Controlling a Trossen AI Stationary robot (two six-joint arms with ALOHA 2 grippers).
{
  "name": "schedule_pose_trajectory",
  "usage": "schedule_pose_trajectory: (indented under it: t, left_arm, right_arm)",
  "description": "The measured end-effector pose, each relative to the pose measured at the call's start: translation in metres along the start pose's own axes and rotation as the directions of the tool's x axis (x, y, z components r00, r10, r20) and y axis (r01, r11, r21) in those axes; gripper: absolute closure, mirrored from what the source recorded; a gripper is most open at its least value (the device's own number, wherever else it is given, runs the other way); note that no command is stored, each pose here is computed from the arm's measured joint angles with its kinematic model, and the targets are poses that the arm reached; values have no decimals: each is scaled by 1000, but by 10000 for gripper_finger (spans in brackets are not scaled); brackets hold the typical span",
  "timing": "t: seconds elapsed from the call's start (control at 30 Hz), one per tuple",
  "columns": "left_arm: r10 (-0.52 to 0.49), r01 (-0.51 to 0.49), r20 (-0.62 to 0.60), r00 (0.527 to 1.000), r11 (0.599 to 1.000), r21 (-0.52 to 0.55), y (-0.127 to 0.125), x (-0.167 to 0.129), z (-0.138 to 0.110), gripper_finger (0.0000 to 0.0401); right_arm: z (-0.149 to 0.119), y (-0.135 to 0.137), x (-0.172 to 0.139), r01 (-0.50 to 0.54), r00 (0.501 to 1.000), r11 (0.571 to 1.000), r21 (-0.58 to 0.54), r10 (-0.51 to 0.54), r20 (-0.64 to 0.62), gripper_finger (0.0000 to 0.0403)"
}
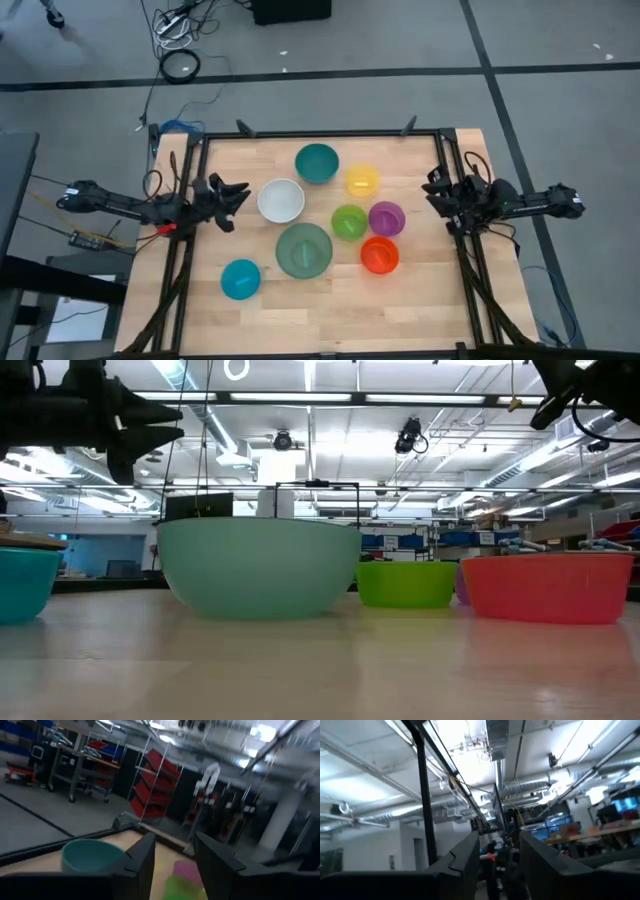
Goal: Nest bowls inside each other
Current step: Stack the blue bowl on top of the green bowl
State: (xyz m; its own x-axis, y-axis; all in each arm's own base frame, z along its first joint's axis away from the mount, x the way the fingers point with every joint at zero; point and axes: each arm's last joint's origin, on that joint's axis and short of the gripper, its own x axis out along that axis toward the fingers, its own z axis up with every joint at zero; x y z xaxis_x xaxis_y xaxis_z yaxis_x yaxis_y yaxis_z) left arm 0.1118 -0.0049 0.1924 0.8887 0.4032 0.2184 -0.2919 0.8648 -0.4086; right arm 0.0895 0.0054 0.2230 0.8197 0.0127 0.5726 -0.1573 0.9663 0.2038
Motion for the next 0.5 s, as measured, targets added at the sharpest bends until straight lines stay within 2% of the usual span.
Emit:
schedule_pose_trajectory:
  t: [0.17, 0.27, 0.5]
  left_arm:
    - [-15, 16, 15, 1000, 991, -134, -1, 0, 2, 257]
    - [-35, 38, 16, 999, 986, -162, -2, 0, 2, 257]
    - [-38, 40, 15, 999, 973, -226, -2, 0, 2, 257]
  right_arm:
    - [-1, 0, 0, 3, 1000, 1000, 19, -2, -11, 275]
    - [3, 1, 1, -5, 1000, 999, 43, 5, 13, 275]
    - [3, 1, 2, -8, 1000, 970, 242, 10, -5, 275]
